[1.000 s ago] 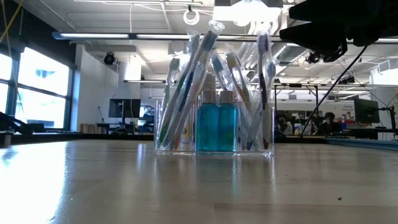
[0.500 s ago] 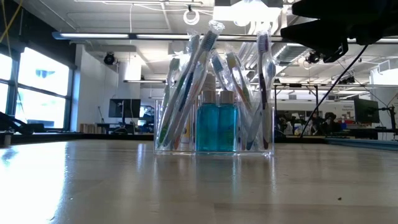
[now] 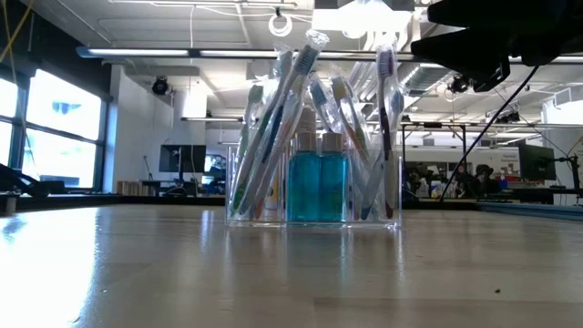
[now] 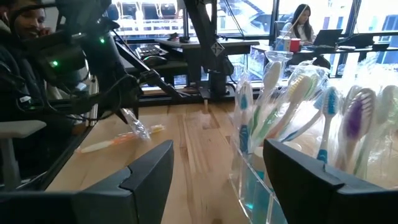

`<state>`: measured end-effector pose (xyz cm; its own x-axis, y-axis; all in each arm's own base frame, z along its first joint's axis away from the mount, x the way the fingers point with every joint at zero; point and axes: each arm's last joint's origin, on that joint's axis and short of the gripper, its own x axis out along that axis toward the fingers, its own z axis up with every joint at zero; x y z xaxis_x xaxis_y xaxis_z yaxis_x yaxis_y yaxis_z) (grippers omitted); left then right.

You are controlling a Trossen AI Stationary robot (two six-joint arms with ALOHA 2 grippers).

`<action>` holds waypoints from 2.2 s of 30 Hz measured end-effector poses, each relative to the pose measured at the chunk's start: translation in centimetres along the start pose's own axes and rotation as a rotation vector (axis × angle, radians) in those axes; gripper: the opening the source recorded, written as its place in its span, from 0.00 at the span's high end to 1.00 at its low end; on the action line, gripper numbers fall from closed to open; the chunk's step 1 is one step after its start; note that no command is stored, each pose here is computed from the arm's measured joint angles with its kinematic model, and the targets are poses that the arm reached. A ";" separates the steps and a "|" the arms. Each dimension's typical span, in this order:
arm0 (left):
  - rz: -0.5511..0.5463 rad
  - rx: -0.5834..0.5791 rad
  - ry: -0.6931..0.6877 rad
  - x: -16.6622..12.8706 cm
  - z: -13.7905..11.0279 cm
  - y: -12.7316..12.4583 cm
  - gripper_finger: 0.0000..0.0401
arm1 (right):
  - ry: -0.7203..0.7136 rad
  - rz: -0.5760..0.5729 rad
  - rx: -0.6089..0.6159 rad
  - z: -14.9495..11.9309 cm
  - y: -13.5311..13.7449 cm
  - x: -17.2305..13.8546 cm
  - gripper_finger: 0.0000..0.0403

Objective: Pick & Place toothbrushing station
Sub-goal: Put the blue toothbrush into the left part of the transparent organizer

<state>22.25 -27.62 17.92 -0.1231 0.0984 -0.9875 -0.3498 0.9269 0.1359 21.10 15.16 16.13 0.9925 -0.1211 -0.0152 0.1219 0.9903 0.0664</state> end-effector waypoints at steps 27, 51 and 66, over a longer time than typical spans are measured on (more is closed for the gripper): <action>-0.053 0.073 0.121 4.3 0.6 1.3 0.95 | 0.006 0.001 -0.003 -0.1 0.0 0.0 0.40; 0.203 0.374 -0.675 -11.5 3.1 1.8 0.98 | 0.039 0.026 0.066 -0.5 0.6 -0.6 0.40; 0.303 0.295 -0.924 -18.7 4.4 10.4 0.97 | 0.037 0.034 0.063 -0.5 0.8 -0.9 0.40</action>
<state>25.01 -18.19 37.44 0.6409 0.4695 -0.6073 -0.1647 0.8568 0.4886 20.35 16.10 15.69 0.9953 -0.0837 -0.0485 0.0894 0.9874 0.1305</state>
